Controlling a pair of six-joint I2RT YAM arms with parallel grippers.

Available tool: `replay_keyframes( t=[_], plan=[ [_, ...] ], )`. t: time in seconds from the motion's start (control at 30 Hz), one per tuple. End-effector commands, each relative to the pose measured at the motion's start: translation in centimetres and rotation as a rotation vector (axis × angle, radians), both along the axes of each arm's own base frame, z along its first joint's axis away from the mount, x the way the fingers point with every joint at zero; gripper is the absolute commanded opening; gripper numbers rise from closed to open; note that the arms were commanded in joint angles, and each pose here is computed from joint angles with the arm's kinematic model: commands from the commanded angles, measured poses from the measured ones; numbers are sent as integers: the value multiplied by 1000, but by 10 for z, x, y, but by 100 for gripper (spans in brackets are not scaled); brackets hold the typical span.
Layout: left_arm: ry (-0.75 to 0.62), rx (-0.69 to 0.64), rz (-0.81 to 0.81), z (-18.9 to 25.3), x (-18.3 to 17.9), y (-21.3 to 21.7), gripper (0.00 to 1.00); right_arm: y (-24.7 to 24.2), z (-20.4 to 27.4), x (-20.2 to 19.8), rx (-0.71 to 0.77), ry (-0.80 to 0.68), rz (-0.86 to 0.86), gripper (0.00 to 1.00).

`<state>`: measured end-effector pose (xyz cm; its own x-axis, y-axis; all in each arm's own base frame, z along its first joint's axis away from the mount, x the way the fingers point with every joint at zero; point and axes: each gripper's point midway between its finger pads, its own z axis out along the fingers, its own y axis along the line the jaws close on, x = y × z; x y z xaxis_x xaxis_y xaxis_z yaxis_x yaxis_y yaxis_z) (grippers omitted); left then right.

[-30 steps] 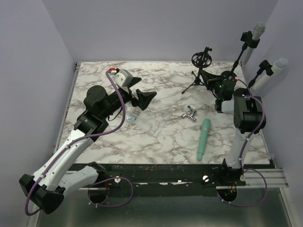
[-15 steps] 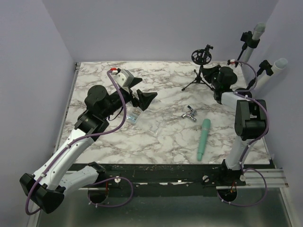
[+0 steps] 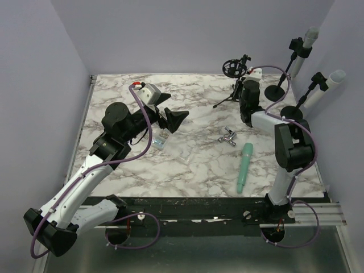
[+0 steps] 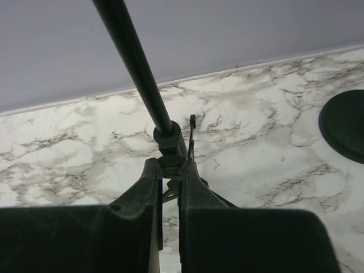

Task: Remove the microphone from the stand

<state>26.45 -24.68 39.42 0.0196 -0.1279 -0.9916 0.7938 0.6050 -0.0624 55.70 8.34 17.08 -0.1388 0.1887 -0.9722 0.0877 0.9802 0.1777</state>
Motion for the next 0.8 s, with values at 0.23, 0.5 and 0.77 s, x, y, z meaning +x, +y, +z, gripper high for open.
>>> replay_keyframes(
  t=[0.23, 0.5, 0.77],
  plan=[
    [-22, 3, -6, 2, -1, -1, 98, -7, 27, -12, -184, -72, -59, 27],
    [-21, 4, -5, 2, -1, -1, 98, -19, 20, -39, 83, -53, -94, 43],
    [-25, -2, -12, 5, -4, -1, 98, -24, -14, -54, 426, 43, -48, 51]
  ],
)
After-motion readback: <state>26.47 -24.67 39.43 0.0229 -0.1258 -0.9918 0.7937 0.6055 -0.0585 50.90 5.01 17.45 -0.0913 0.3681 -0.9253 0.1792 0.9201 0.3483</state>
